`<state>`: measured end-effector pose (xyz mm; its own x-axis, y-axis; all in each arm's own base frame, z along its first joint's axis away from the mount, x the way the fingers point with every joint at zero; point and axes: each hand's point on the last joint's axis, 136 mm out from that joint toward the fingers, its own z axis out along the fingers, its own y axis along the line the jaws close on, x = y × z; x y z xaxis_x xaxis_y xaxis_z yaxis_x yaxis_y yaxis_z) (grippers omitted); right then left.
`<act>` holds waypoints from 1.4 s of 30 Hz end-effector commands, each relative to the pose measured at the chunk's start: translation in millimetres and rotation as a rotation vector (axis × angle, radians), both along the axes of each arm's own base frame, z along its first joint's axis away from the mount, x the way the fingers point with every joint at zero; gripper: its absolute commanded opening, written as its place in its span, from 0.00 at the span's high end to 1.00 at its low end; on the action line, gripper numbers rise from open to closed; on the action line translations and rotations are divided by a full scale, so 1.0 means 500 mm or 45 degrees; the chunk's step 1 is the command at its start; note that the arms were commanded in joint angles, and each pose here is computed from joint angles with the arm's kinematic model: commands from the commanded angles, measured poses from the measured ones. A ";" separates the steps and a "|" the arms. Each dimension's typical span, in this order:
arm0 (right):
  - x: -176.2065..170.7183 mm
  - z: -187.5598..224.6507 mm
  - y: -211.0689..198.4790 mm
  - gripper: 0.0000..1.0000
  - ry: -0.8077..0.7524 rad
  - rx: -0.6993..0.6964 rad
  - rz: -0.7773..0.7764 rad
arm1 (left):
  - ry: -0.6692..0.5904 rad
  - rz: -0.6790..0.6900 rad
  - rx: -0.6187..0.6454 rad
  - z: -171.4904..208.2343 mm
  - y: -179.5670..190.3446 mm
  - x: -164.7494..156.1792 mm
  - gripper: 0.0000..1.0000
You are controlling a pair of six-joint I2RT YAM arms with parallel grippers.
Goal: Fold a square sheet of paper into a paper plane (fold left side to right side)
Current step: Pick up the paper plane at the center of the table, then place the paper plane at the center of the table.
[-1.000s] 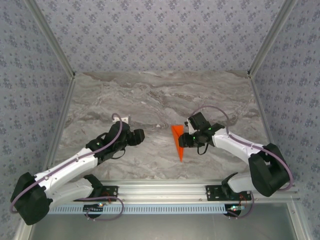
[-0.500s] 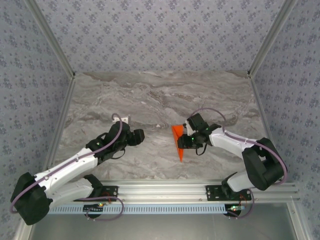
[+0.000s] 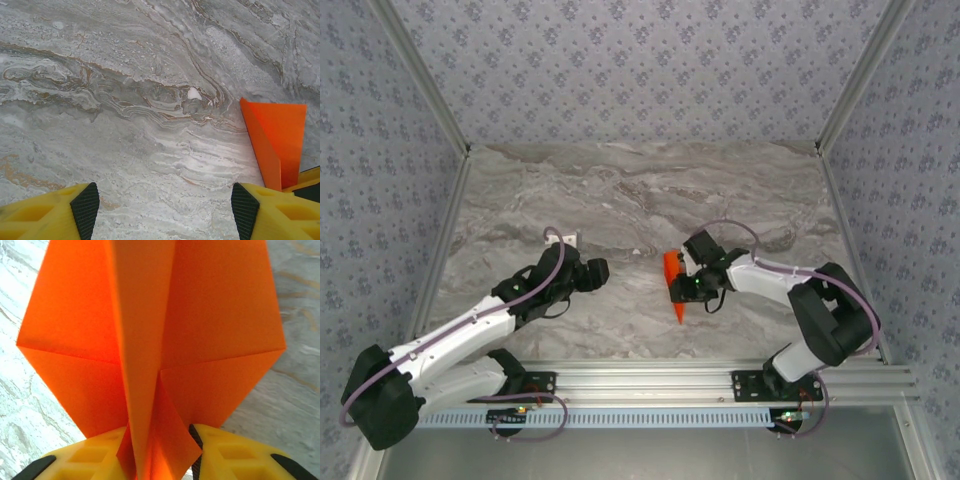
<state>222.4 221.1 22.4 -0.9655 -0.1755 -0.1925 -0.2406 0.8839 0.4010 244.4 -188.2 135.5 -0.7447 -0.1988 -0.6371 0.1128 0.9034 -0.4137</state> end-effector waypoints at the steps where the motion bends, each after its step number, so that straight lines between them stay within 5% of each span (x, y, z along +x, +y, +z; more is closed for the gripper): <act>1: 0.007 0.000 0.013 0.68 -0.005 -0.054 0.009 | -0.008 0.016 0.029 -0.001 0.014 -0.002 0.27; 15: 0.084 0.075 0.001 0.95 -0.124 -0.285 -0.062 | -0.031 0.020 0.055 0.006 0.032 -0.010 0.26; 22: 0.231 0.121 -0.033 0.98 -0.183 -0.520 -0.246 | -0.056 -0.043 0.035 0.009 0.032 -0.029 0.05; 30: 0.351 0.082 -0.022 0.97 -0.139 -0.619 -0.302 | -0.049 -0.044 0.038 0.006 0.046 -0.044 0.02; 37: 0.372 0.029 -0.012 0.96 -0.073 -0.565 -0.280 | -0.044 -0.048 0.051 -0.002 0.048 -0.046 0.02; 42: 0.368 0.006 -0.003 0.84 -0.036 -0.534 -0.251 | -0.039 -0.045 0.049 -0.003 0.049 -0.047 0.02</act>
